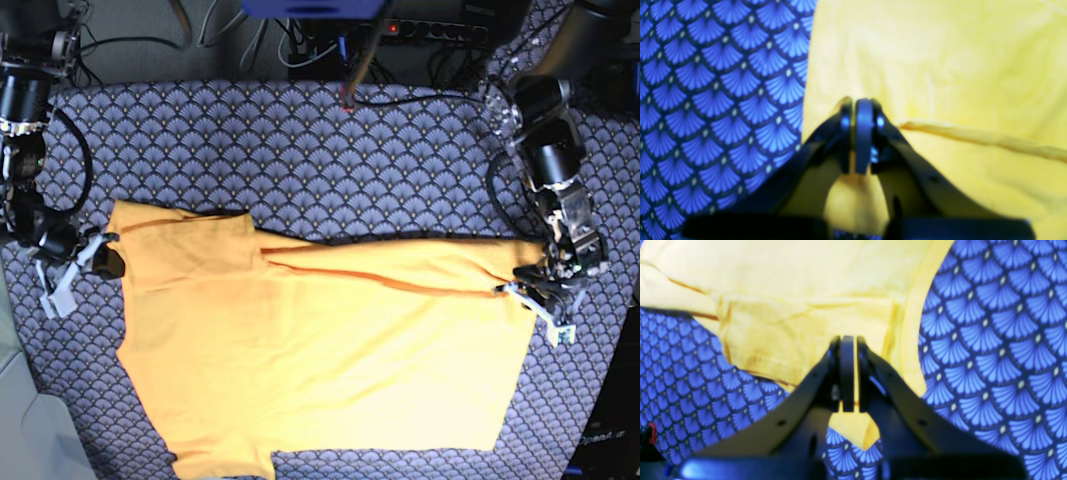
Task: Fold the T-shirt properly
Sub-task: 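Lift both held corners and fold them over the shirt body, then lower both grippers onto the folded edge and pinch it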
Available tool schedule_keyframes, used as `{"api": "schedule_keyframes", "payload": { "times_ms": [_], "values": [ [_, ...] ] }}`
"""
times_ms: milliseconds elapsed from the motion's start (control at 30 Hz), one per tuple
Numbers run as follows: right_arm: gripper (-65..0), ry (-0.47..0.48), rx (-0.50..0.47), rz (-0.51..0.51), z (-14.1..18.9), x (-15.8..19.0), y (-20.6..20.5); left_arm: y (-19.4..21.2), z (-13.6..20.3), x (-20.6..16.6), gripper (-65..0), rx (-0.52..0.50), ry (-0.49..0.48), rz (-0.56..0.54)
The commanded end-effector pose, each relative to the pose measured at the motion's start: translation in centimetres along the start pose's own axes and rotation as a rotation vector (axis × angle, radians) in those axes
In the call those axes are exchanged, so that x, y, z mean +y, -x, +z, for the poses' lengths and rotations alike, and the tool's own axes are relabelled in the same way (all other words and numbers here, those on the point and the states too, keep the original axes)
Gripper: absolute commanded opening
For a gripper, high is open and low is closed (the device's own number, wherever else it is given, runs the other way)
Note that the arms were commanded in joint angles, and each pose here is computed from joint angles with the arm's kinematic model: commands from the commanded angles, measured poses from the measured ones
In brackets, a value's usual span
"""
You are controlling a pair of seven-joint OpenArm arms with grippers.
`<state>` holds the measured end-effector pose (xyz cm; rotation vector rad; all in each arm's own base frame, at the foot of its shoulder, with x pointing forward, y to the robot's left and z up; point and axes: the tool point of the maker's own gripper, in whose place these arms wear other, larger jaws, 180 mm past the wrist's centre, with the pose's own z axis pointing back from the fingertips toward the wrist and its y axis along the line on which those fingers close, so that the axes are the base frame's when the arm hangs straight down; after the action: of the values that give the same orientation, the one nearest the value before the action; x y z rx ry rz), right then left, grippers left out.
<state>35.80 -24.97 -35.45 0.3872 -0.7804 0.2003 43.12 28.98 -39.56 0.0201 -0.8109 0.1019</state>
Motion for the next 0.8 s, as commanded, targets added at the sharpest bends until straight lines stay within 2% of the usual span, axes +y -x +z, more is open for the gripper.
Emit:
{"api": "schedule_keyframes", "payload": {
  "times_ms": [0, 233, 333, 467, 767],
  "values": [
    [-61.6, 0.001, -0.071, 0.025, 0.8, -0.3, -2.4, -2.7, 0.6, 0.6, -65.0, -0.067, -0.011, -0.005],
    [-42.4, -0.009, -0.093, 0.023, 0.4, 0.1, -3.1, -1.3, 0.5, 0.6, -65.0, -0.043, -0.011, -0.003],
    [-37.4, -0.009, -0.129, -0.019, 0.1, -0.5, -2.8, -1.0, 0.4, 0.6, -65.0, -0.038, -0.01, -0.003],
    [-36.1, -0.009, -0.122, -0.104, -1.3, -1.9, -1.7, -0.2, 0.4, 0.7, -65.0, -0.022, -0.011, -0.001],
    [-36.4, -0.071, -0.073, -0.083, -4.1, 0.4, -0.3, 0.1, 0.4, 0.8, -65.0, -0.021, -0.012, -0.001]
  ]
}}
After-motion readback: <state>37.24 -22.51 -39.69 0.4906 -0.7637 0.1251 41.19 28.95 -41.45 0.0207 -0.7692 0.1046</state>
